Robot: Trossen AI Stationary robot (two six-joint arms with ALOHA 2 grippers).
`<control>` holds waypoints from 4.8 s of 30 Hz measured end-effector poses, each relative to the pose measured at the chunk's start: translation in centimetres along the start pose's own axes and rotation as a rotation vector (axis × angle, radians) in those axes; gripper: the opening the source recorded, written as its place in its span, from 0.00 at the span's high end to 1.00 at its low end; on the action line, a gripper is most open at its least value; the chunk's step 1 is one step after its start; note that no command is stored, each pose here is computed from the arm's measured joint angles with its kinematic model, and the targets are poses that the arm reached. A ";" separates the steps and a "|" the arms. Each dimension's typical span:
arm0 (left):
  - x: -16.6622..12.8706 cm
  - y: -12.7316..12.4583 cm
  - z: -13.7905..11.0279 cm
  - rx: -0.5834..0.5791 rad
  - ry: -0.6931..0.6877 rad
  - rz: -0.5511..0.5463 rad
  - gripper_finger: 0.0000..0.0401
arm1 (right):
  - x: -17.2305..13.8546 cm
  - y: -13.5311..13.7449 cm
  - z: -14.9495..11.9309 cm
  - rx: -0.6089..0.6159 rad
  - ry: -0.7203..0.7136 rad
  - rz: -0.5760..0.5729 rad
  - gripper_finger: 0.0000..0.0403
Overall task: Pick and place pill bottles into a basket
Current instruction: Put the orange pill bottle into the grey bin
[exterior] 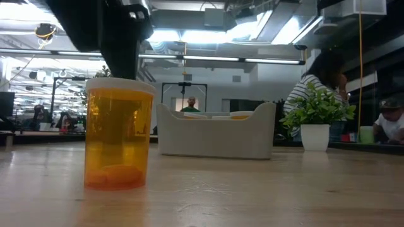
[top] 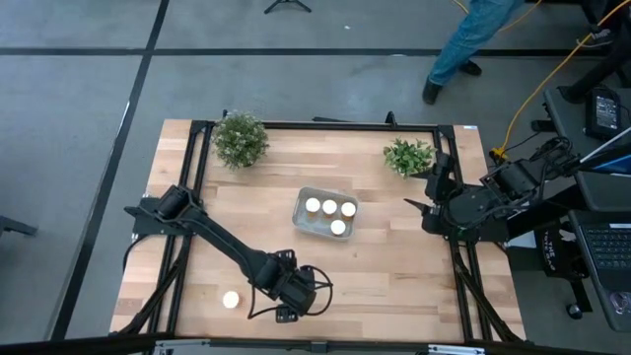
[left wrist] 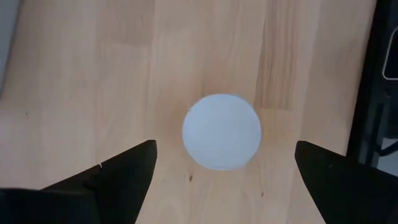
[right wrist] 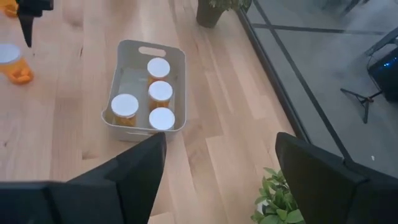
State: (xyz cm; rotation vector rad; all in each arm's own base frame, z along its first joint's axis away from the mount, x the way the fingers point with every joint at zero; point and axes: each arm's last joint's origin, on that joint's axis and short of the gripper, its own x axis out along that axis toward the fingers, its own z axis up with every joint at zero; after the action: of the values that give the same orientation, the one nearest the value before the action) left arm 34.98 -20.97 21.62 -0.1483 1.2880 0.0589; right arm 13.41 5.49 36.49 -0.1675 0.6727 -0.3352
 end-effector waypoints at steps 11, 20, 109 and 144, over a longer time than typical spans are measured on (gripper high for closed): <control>2.9 0.1 0.1 0.001 0.033 0.063 0.07 | 0.0 0.0 0.0 -0.003 -0.001 0.000 0.24; 3.7 0.1 0.6 -0.011 0.021 0.032 0.11 | 0.0 0.0 0.0 -0.004 0.002 0.005 0.24; 1.3 14.9 7.9 0.191 0.161 0.249 0.51 | 0.0 0.1 -0.1 -0.024 0.020 0.050 0.24; 0.8 16.4 8.0 0.078 0.091 0.216 0.36 | 0.0 0.0 -0.4 -0.057 0.047 0.039 0.24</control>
State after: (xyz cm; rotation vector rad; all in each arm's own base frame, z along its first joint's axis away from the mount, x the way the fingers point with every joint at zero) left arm 40.73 -3.61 21.80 0.0559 1.3910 0.1878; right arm 13.12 5.45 36.23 -0.2009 0.7311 -0.2830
